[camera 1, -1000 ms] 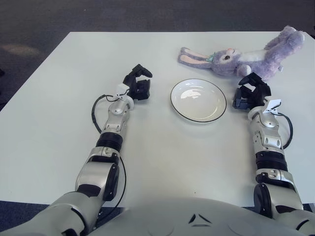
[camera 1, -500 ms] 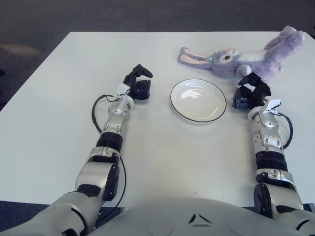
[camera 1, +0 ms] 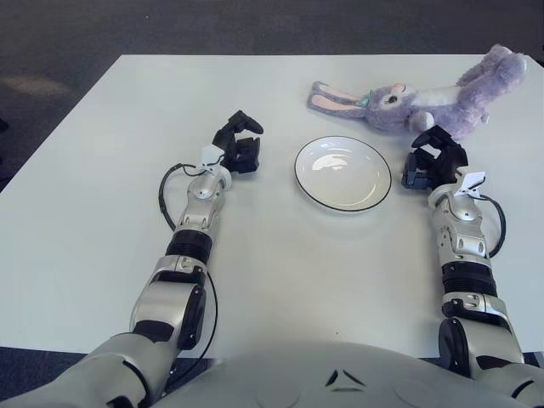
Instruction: Put the doll into the plate.
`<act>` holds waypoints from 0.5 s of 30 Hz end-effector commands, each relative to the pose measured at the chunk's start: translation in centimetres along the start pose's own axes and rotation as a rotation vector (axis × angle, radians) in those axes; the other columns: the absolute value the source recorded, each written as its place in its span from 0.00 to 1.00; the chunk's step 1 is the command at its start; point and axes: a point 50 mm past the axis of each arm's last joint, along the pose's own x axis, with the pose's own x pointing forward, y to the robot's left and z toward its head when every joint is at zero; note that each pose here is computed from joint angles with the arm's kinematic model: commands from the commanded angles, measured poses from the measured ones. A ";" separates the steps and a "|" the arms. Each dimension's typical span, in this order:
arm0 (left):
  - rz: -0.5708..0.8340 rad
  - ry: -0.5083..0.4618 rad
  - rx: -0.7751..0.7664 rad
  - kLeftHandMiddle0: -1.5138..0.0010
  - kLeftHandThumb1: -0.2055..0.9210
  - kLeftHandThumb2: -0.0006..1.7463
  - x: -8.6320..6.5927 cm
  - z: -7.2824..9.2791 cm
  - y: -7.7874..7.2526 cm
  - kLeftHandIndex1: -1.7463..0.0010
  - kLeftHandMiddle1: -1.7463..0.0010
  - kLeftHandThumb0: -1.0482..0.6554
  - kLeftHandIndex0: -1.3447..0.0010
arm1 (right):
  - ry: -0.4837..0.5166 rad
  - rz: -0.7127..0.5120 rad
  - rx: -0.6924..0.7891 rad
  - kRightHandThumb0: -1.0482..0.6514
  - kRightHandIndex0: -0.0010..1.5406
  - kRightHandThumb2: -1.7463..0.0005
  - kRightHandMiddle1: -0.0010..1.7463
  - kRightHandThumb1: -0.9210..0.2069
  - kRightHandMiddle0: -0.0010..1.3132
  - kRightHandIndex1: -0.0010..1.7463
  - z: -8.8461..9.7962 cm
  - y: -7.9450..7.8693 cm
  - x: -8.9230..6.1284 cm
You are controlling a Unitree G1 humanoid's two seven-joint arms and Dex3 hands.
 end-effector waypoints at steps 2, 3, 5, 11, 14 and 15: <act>0.024 0.139 -0.015 0.28 0.56 0.67 -2.7 -3.4 -0.3 0.00 0.00 0.35 0.61 | 0.216 -0.040 0.004 0.61 0.58 0.01 0.99 0.85 0.49 1.00 -5.5 -0.9 -4.0; 0.023 0.139 -0.015 0.28 0.56 0.67 -2.7 -3.4 -0.3 0.00 0.00 0.35 0.61 | 0.216 -0.039 0.003 0.61 0.58 0.01 0.99 0.85 0.49 1.00 -5.5 -0.9 -4.0; 0.020 0.137 -0.013 0.28 0.56 0.67 -2.7 -3.4 -0.3 0.00 0.00 0.35 0.61 | 0.216 -0.037 0.001 0.61 0.58 0.02 0.98 0.85 0.50 1.00 -5.5 -0.9 -4.0; 0.013 0.136 -0.010 0.29 0.56 0.67 -2.8 -3.3 -0.3 0.00 0.00 0.35 0.61 | 0.213 -0.039 0.006 0.61 0.58 0.01 0.97 0.86 0.51 1.00 -5.5 -0.9 -4.1; 0.012 0.138 -0.012 0.30 0.57 0.67 -2.8 -3.3 -0.2 0.00 0.00 0.35 0.61 | 0.213 -0.039 0.007 0.61 0.58 0.01 0.98 0.86 0.51 1.00 -5.5 -0.9 -4.1; 0.012 0.140 -0.013 0.30 0.57 0.67 -2.8 -3.3 -0.2 0.00 0.00 0.35 0.61 | 0.213 -0.037 0.007 0.61 0.58 0.01 0.98 0.86 0.51 1.00 -5.5 -0.9 -4.1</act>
